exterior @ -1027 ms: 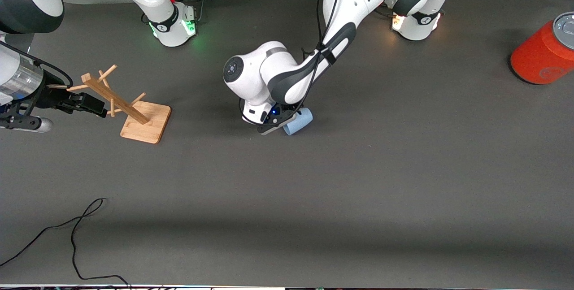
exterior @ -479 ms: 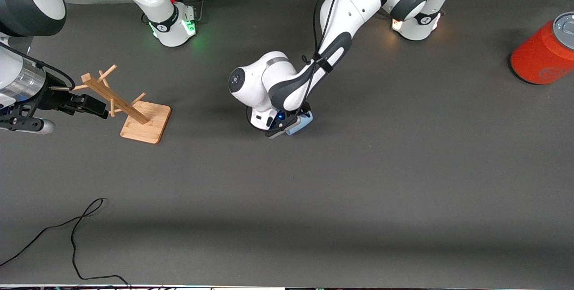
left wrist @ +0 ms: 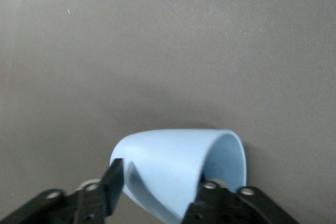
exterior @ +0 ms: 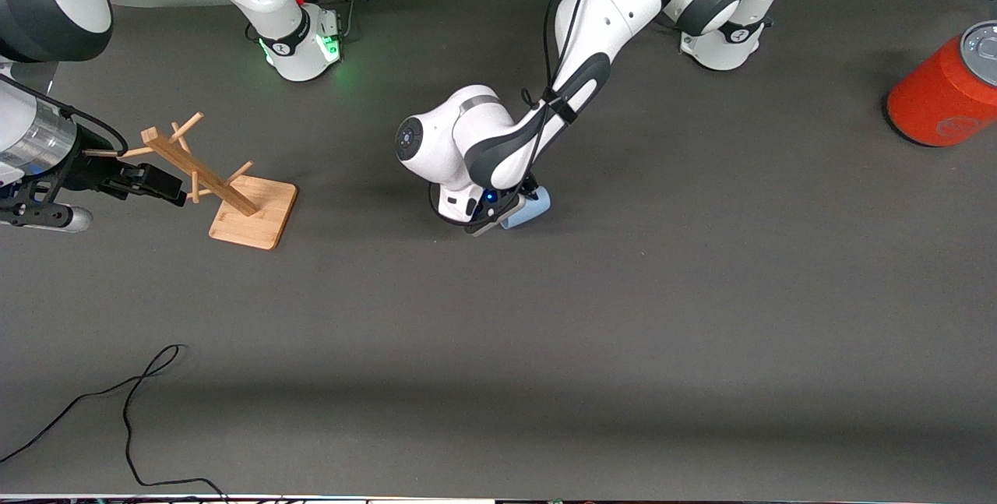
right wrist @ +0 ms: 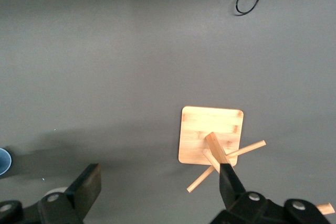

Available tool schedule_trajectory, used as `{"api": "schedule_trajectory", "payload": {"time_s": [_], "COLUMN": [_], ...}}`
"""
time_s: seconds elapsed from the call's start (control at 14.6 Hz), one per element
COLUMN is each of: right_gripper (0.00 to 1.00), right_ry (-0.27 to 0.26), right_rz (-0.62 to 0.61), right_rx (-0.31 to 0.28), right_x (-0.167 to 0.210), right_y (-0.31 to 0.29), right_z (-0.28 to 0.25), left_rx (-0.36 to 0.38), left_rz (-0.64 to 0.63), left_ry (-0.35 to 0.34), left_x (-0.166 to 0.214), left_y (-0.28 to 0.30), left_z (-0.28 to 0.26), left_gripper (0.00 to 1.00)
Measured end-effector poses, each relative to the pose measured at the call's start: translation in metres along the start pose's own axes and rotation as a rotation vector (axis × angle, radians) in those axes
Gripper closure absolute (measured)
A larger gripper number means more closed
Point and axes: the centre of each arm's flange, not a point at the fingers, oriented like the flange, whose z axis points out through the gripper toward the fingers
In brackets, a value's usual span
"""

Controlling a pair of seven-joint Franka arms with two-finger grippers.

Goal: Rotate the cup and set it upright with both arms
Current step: 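Grasp the cup rim with the left gripper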

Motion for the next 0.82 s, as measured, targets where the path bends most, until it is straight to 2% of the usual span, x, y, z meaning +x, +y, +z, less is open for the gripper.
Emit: {"api": "schedule_trajectory", "payload": {"time_s": [0.07,0.14,0.34,0.62,0.82], "right_gripper": [0.00,0.00,0.00,0.00,0.00], "right_ry": [0.000,0.001,0.001,0.002,0.003], "right_rz": [0.000,0.000,0.000,0.001,0.002], "right_rx": [0.000,0.000,0.000,0.000,0.001], "right_x": [0.000,0.000,0.000,0.000,0.000], "right_y": [0.000,0.000,0.000,0.001,0.001], "right_z": [0.000,0.000,-0.001,-0.001,-0.002], "left_rx": [0.009,0.012,0.015,0.001,-0.104], "left_rz": [-0.006,-0.013,-0.018,-0.035,-0.084], "left_ry": [-0.001,0.001,-0.001,-0.017,-0.104], "left_x": [-0.003,-0.006,-0.006,0.001,0.054], "left_y": [-0.002,-0.004,-0.007,-0.017,-0.067], "left_z": [-0.003,-0.009,-0.012,-0.032,-0.101], "left_gripper": [0.59,0.77,0.95,0.95,0.95]}}
